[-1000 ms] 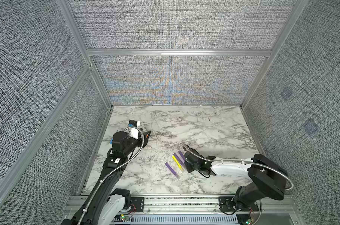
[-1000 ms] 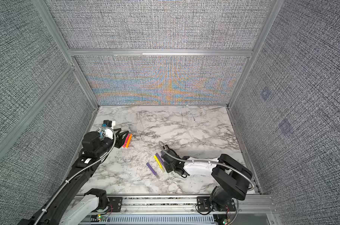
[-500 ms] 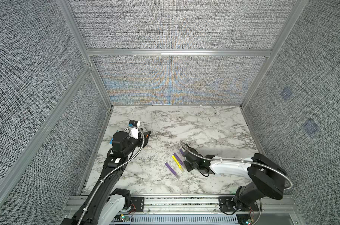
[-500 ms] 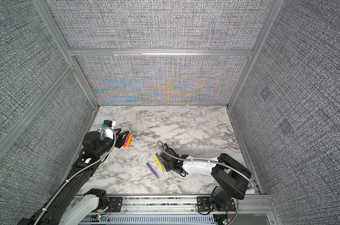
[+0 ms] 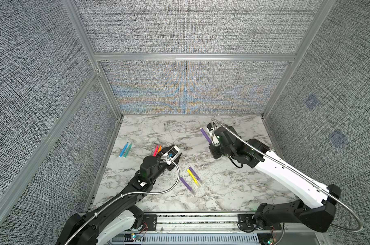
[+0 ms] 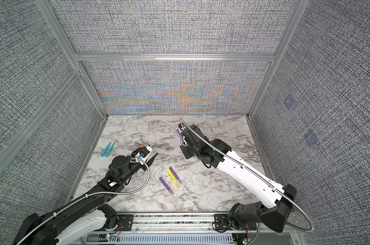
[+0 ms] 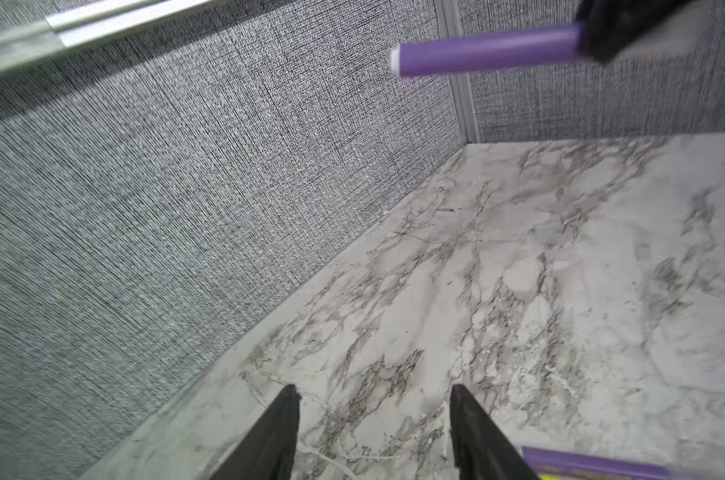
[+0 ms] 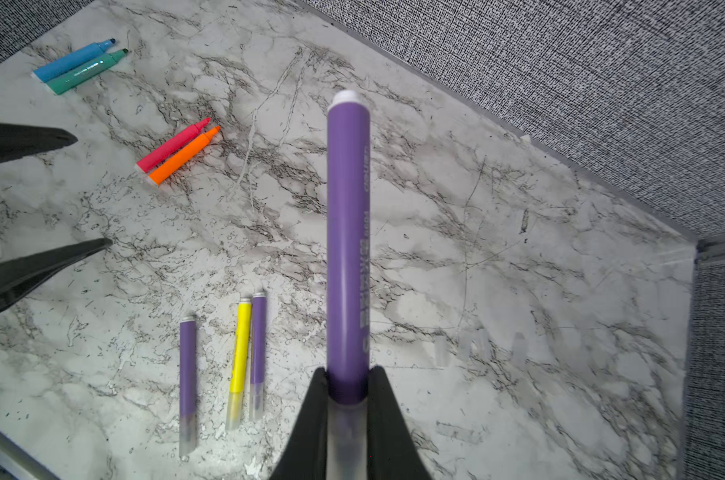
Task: Remove pen caps from pens
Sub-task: Turn over the pen.
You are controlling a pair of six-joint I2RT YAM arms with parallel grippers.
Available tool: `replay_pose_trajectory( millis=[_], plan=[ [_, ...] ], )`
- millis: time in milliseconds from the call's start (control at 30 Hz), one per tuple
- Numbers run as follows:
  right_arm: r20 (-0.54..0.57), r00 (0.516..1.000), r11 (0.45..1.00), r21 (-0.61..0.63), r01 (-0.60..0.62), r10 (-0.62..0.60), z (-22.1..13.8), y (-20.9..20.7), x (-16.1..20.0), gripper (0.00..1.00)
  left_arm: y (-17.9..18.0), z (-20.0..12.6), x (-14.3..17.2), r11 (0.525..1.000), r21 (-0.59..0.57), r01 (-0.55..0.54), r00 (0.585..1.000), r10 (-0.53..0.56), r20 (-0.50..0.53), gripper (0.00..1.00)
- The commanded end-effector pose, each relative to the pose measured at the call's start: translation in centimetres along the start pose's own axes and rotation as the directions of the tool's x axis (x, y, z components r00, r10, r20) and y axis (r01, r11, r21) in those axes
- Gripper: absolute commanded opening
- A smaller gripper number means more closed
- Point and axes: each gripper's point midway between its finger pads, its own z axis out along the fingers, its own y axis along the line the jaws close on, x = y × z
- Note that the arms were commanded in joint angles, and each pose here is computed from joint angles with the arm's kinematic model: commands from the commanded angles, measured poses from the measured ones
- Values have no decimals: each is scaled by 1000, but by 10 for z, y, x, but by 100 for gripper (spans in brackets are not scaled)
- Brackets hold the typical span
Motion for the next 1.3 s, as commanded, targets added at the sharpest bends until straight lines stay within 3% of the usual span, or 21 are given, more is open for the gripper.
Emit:
replay_pose_trajectory(
  millis=[0, 133, 233, 300, 333, 600, 1267],
  plan=[
    [-104, 992, 996, -52, 67, -72, 0, 7, 21, 0, 30, -14, -50, 934, -271, -234, 947, 282, 152, 58],
    [-134, 986, 989, -126, 83, -100, 7, 26, 22, 0, 16, -30, -70, 819, -416, -395, 851, 497, 171, 58],
    [-169, 976, 980, -162, 112, -139, 11, 41, 24, 0, 8, -37, -82, 680, -532, -504, 755, 647, 113, 59],
    [-184, 970, 974, -191, 122, -158, 12, 48, 21, 0, -6, -17, -73, 595, -497, -632, 688, 726, -5, 59],
    [-191, 967, 972, -194, 129, -167, 12, 49, 21, 0, -12, -7, -68, 576, -474, -666, 666, 745, -31, 59],
    [-218, 955, 975, -137, 175, -202, 11, 38, 18, 0, -33, 22, -61, 546, -422, -724, 628, 774, -75, 54],
    [-271, 907, 937, -228, 264, -322, 0, 60, 31, 0, -35, 24, -66, 530, -426, -733, 619, 780, -94, 52]
  ],
)
